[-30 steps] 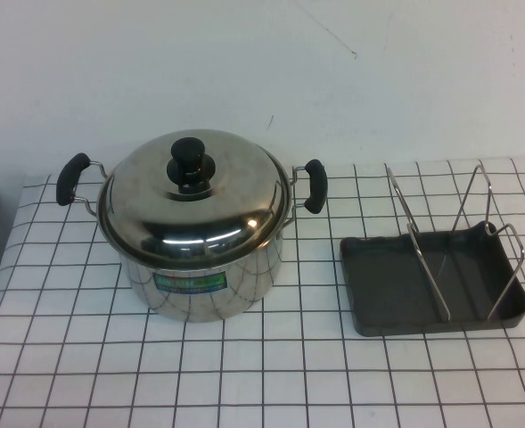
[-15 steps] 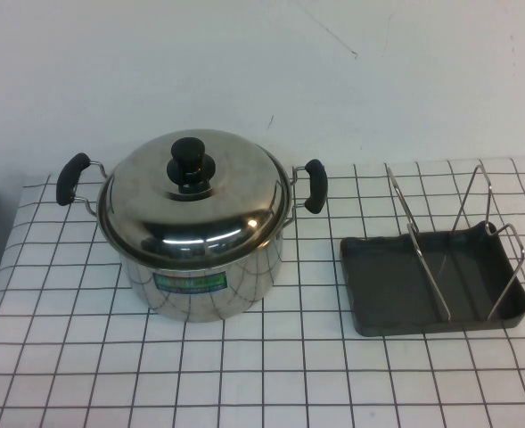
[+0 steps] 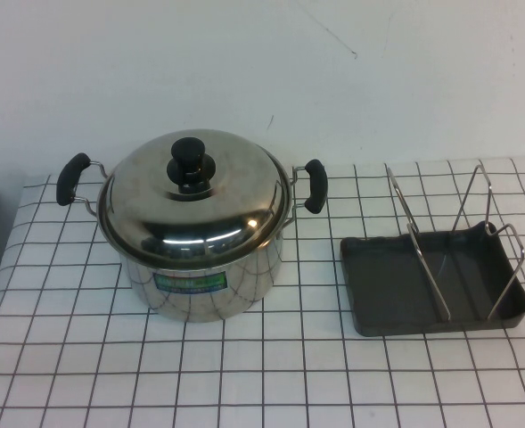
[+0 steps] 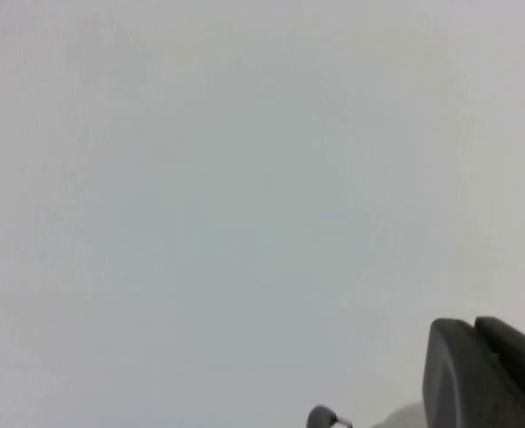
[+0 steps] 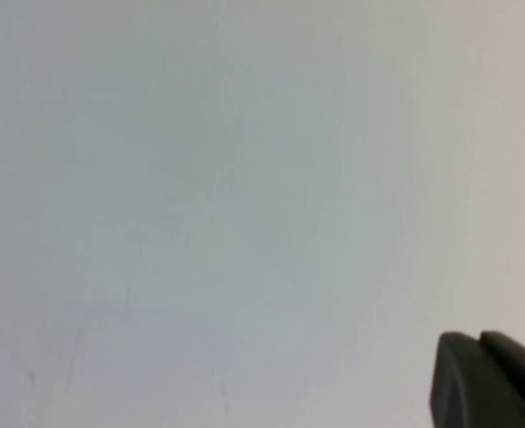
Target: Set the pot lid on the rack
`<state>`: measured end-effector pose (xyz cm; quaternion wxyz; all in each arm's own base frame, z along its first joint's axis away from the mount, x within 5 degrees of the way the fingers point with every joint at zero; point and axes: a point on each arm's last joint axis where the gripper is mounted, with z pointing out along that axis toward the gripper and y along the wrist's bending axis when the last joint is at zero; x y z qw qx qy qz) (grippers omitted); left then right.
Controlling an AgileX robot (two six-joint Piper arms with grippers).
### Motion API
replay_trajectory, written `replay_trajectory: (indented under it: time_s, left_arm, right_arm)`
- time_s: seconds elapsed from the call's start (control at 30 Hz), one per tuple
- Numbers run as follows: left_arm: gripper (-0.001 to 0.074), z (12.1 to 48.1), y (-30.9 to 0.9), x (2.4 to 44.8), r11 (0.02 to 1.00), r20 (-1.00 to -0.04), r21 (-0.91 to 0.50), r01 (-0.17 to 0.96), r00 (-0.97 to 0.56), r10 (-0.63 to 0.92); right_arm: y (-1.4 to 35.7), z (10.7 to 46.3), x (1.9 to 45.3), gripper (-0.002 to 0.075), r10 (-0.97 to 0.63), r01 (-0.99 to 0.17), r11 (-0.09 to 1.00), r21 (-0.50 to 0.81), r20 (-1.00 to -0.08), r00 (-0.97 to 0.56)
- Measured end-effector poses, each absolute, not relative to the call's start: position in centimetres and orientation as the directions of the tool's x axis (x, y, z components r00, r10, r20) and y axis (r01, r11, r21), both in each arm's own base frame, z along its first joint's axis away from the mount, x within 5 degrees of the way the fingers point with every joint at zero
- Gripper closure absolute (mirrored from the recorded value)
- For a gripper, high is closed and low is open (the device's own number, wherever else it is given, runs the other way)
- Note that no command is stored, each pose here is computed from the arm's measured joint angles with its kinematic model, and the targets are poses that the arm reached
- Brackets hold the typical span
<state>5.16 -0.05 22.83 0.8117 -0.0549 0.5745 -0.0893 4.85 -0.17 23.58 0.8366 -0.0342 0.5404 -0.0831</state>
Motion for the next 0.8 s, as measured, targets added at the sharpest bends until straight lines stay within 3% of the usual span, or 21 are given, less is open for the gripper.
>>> replay_trajectory:
  time_s: [0.13,0.27,0.37,0.6,0.8]
  left_arm:
    - [0.0737,23.2,0.0,5.0,0.978,-0.908,-0.189,0.089,0.363,-0.209]
    - [0.0737,23.3,0.0,5.0,0.978,-0.903,-0.188,0.091,0.374,-0.209]
    - [0.0737,23.4,0.0,4.9,0.978,-0.9,-0.185,0.093,0.384,-0.207]
    - [0.0737,23.6,0.0,4.9,0.975,-0.887,-0.2,0.098,0.405,-0.222]
    - [0.0737,25.3,0.0,4.7,0.972,-0.922,-0.217,0.086,0.308,-0.233]
  right_arm:
    - [-0.2,24.5,4.4,0.0729,-0.168,0.113,0.985,-0.129,-0.851,0.498]
    - [-0.2,25.3,3.8,0.0729,0.048,0.0,0.998,0.061,-0.793,0.607]
    - [-0.2,25.3,3.8,0.0729,0.086,-0.026,0.996,0.089,-0.794,0.602]
    - [0.3,25.2,4.0,0.0729,-0.039,0.003,0.999,-0.046,-0.822,0.568]
    - [0.3,27.4,3.9,0.0729,-0.227,0.077,0.974,-0.214,-0.898,0.377]
